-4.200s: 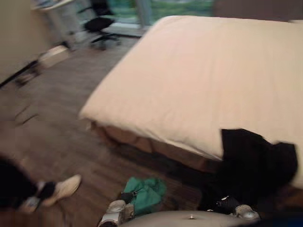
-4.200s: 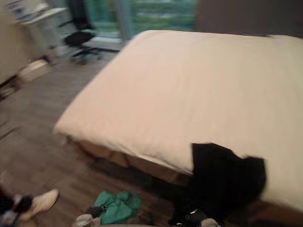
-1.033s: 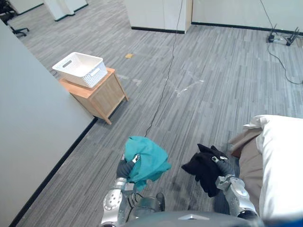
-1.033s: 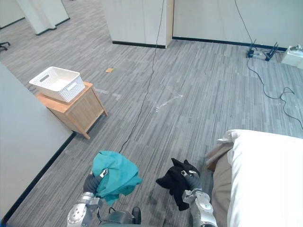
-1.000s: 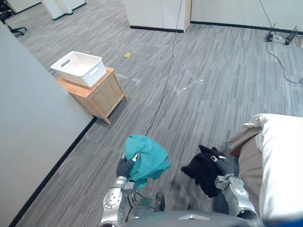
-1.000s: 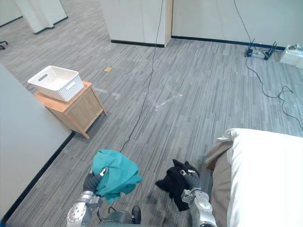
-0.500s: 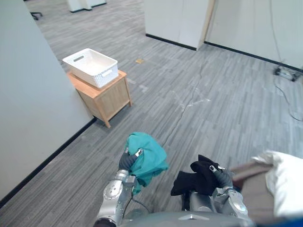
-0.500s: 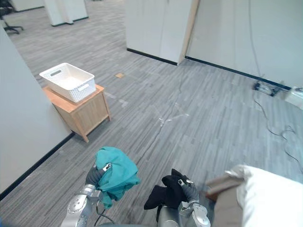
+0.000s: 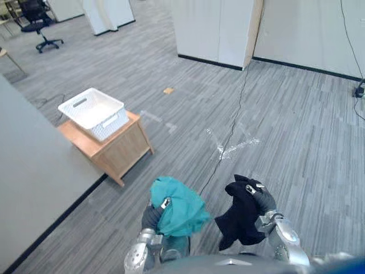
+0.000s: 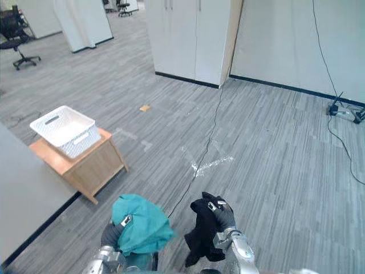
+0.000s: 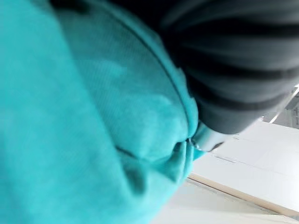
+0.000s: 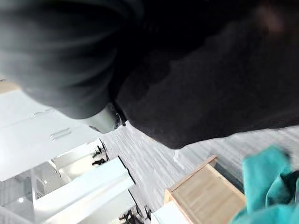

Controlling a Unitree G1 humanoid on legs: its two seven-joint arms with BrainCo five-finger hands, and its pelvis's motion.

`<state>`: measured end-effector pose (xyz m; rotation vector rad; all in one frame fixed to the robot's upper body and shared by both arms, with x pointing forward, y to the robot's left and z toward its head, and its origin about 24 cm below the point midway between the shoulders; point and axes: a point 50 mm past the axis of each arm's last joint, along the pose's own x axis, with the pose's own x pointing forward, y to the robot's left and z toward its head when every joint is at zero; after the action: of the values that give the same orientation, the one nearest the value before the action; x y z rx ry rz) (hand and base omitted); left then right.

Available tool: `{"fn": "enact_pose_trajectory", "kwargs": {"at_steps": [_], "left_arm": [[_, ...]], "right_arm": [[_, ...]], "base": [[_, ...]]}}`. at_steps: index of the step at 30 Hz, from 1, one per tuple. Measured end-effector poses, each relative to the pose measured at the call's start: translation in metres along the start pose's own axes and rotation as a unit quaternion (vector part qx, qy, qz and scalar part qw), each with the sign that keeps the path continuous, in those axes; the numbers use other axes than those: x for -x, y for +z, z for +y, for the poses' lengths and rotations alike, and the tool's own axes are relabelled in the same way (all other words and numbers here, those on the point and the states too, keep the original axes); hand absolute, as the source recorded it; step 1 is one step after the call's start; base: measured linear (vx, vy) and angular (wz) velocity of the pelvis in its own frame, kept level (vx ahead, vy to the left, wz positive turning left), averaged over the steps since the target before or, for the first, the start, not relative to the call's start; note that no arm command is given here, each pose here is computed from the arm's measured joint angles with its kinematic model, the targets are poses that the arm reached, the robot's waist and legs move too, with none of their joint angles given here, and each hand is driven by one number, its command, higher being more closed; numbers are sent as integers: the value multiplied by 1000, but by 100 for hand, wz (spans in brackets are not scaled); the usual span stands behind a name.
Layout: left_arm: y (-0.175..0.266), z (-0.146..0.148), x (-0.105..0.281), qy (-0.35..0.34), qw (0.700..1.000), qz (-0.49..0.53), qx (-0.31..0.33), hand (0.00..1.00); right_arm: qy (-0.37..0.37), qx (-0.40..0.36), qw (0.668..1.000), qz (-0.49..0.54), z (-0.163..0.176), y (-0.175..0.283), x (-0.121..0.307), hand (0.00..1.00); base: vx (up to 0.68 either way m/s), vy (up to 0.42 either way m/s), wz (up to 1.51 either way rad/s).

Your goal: Tidy the bed and pick cloth on bed and put in laundry

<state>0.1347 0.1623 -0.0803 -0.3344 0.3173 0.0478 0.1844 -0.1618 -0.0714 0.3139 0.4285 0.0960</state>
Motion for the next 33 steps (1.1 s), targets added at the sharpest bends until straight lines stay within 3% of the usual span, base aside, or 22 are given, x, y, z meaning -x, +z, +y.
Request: {"fn": "enact_pose_trajectory", "kwargs": {"at_steps": [11, 16, 23, 26, 28, 33], "left_arm": [[5, -12, -26, -18, 1000, 2, 12, 100], [10, 2, -26, -12, 1000, 1, -10, 100], [22, 0, -38, -14, 1000, -11, -17, 100], [26, 0, -34, -15, 999, -27, -16, 100], [23, 3, -24, 10, 999, -40, 5, 100], [12, 13, 9, 40, 997, -43, 59, 100]], "right_arm": [[-19, 12, 999, 45, -12, -19, 0, 100], [-14, 15, 998, 53, -7, -23, 0, 100], [-40, 13, 998, 42, -6, -30, 17, 100], [-26, 36, 994, -101, 6, 2, 21, 100], [12, 74, 966, -246, 17, 61, 17, 100], [59, 92, 938, -329, 47, 111, 10, 100]], "base": [[604, 179, 16], [495, 158, 49], [428, -77, 115], [468, -286, 120], [465, -367, 90], [509, -378, 47]]}}
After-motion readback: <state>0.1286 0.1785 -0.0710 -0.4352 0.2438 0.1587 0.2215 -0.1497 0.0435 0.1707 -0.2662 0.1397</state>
